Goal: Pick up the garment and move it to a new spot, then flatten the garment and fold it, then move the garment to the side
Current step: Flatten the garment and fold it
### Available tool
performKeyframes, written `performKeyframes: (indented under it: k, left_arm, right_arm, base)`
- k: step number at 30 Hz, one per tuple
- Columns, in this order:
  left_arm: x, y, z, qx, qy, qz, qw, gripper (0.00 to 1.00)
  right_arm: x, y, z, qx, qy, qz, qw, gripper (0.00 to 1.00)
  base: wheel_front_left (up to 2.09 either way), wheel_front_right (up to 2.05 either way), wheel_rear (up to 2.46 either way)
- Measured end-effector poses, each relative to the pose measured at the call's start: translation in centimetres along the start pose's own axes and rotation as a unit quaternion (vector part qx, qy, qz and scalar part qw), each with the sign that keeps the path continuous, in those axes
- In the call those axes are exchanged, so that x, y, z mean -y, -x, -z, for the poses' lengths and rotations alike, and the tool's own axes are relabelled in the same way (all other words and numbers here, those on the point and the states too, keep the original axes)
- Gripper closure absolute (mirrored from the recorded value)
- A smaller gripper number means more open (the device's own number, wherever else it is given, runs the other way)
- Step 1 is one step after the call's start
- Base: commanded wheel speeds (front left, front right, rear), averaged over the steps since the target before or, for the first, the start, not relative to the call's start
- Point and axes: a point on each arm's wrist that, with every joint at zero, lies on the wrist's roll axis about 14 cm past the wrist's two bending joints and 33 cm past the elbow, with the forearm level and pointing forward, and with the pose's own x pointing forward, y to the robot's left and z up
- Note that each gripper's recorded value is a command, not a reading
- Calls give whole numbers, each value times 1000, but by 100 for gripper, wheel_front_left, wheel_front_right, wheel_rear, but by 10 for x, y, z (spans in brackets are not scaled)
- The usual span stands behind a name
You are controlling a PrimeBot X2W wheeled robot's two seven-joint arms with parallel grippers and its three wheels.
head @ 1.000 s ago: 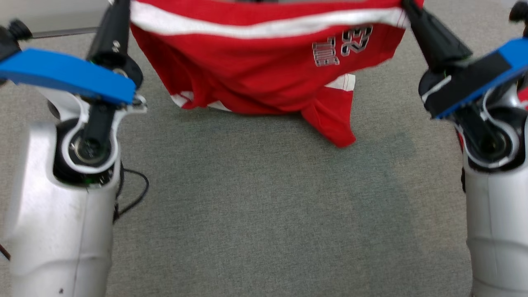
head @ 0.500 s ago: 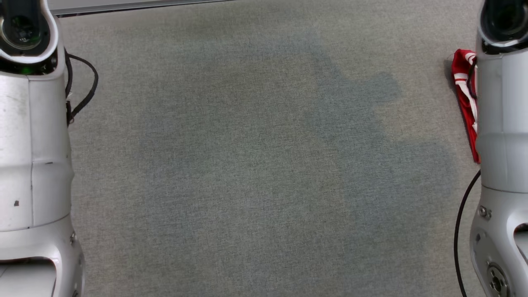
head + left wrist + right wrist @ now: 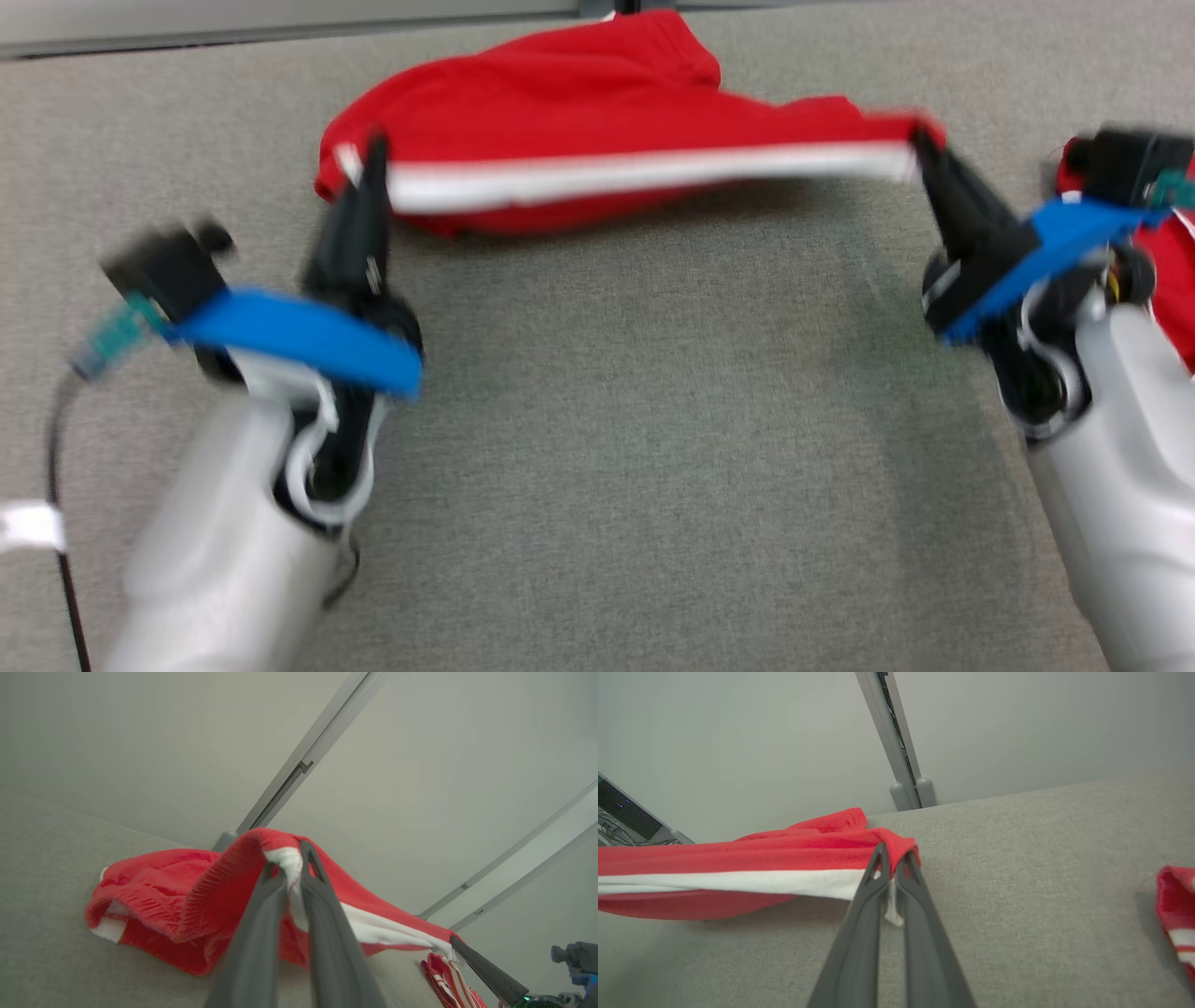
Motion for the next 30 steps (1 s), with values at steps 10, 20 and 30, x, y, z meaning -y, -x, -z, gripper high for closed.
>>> performKeyframes:
  k: [10, 20, 30]
  left_arm:
    - [-9, 121, 69, -111, 8, -55, 992, 100]
    - [11, 208, 104, -253, 13, -77, 964, 100]
    - [35, 232, 92, -298, 19, -66, 952, 100]
  right_arm:
    - [19, 91, 73, -148, -13, 24, 989, 100]
    - [25, 182, 88, -233, -2, 80, 969, 100]
    - [25, 220, 64, -260, 35, 123, 957, 100]
  base:
    - [0, 0, 0]
    - [0, 0, 0]
    - [0, 0, 0]
